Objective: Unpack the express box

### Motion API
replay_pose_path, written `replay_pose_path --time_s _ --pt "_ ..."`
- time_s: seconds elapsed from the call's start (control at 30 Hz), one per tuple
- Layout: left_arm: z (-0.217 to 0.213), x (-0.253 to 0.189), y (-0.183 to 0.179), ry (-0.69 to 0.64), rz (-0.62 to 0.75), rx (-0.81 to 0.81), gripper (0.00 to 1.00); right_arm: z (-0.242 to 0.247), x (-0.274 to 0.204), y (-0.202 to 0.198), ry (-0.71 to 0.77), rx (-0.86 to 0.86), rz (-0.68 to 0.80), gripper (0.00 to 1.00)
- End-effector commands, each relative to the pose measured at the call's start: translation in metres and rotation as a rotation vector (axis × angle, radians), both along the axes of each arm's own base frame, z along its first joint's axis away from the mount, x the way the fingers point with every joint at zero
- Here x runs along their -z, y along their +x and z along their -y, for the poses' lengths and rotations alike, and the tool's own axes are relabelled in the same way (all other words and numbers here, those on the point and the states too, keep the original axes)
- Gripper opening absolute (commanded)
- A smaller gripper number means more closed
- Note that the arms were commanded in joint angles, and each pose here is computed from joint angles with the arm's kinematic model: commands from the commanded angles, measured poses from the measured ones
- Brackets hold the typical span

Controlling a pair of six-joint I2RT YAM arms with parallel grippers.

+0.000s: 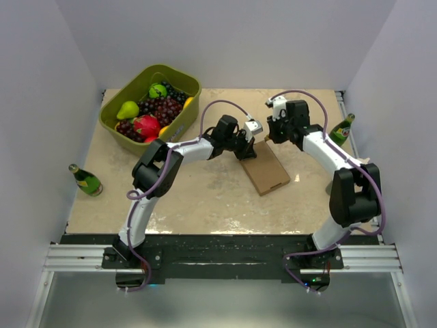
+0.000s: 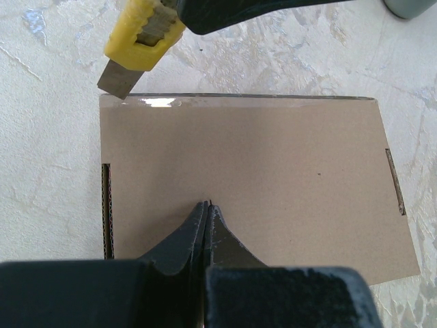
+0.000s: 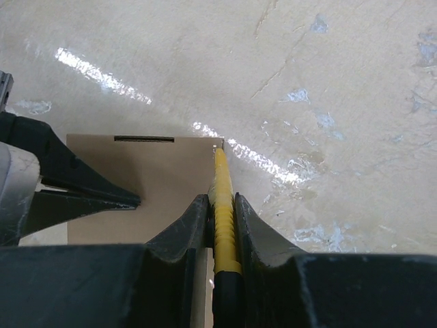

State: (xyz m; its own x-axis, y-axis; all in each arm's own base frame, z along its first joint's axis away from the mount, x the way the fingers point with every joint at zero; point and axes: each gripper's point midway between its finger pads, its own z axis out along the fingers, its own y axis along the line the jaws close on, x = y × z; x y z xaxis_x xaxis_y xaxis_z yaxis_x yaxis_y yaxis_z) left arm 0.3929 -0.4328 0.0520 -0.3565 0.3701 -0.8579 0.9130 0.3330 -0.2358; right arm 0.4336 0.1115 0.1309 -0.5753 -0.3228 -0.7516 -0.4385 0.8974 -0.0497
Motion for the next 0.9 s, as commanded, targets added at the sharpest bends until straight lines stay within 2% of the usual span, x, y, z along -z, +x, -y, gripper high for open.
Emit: replay_pose_path --time_s 0.0,0.87 --pt "-0.023 0.064 -0.017 0.170 -0.097 -0.044 0.00 -0.001 -0.015 0.017 0.000 0.026 0.061 0.00" --pt "-0.023 0.065 -0.017 0.171 -0.097 -0.043 0.00 -0.002 -0.028 0.022 0.012 0.028 0.097 0.00"
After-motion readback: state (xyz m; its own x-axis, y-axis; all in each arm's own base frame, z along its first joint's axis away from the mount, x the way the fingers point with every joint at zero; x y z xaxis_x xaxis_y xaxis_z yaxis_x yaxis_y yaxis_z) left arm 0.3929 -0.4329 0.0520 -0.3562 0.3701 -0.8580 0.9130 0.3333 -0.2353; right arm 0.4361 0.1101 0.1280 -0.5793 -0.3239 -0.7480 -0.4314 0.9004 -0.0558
